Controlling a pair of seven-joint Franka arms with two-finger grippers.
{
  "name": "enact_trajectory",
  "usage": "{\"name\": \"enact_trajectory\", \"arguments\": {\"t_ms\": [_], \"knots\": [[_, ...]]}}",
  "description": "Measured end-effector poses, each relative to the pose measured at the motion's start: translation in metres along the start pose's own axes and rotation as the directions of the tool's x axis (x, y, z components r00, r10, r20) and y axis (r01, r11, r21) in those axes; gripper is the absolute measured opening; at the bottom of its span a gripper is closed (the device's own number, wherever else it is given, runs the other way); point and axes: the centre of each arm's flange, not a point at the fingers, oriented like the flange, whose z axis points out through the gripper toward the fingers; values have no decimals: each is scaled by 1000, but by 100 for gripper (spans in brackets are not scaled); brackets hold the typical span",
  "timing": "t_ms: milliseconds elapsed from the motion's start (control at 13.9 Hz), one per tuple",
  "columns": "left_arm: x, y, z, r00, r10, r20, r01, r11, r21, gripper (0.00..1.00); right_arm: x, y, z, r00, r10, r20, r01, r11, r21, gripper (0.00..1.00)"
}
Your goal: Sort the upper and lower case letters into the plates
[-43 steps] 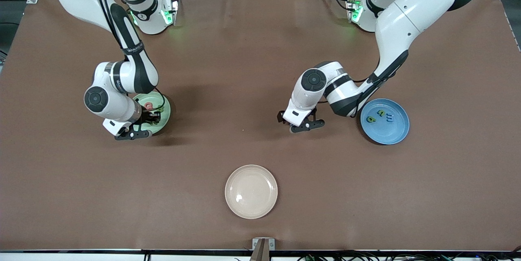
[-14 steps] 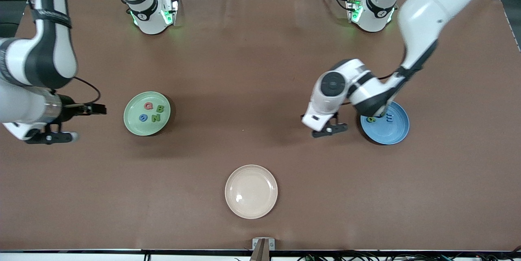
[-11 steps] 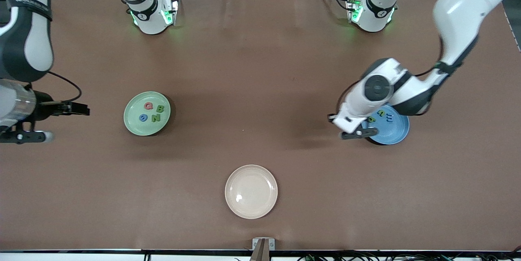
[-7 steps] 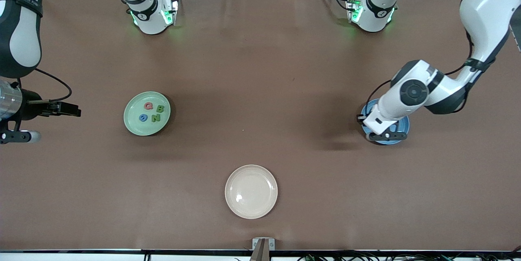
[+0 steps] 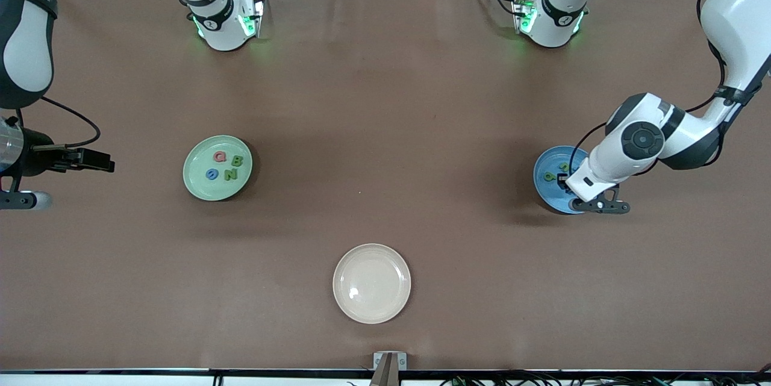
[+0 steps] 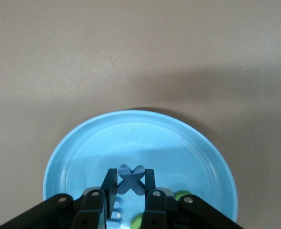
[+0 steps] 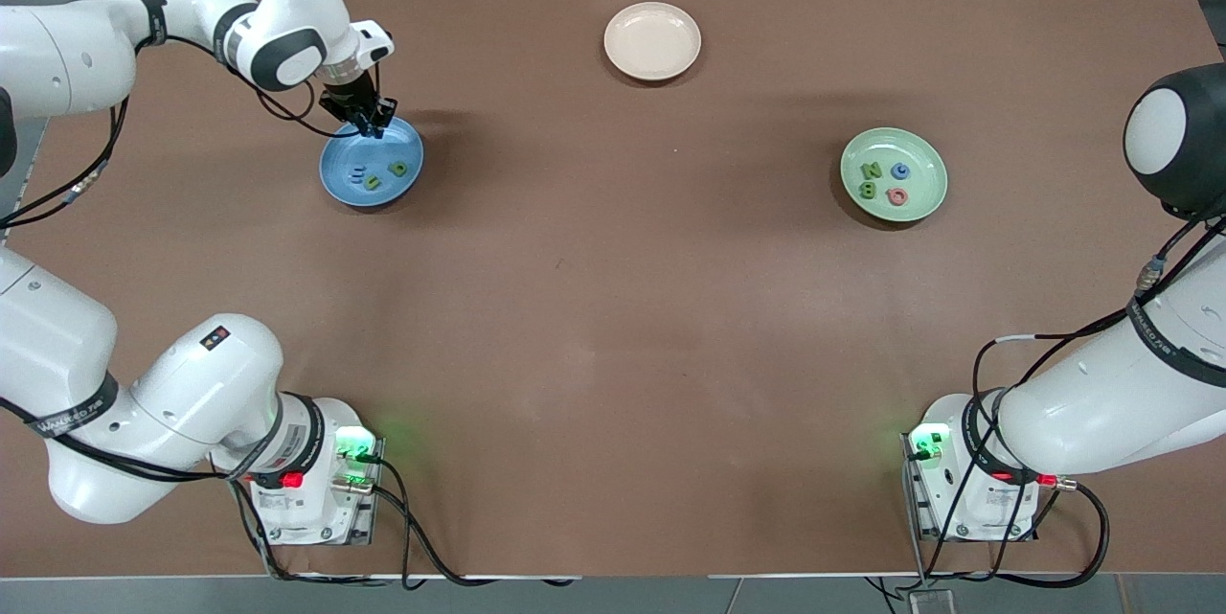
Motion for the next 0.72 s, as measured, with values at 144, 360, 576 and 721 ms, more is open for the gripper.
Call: {"name": "enact_trajectory", "arguments": {"t_ms": [144,360,576,721], "knots": [[-2,-5,9,1000,7,7,-7,1000,-11,27,-2,0,2,1000,1,18,-1,1000,2,100],[-4,-3,17,1000,11,19,-11,1000,-23,27,-4,0,2,999,2,33,-2,1000,5,100],[-8,-3,25,999,12,35,-11,1000,-26,27,-8,3,-3,1000,6,31,-6,1000,8,100],[-11,0,29,999,19,43,-17,999,-29,27,-14,4,-12,1000,5,20,-5,1000,13,100]]}}
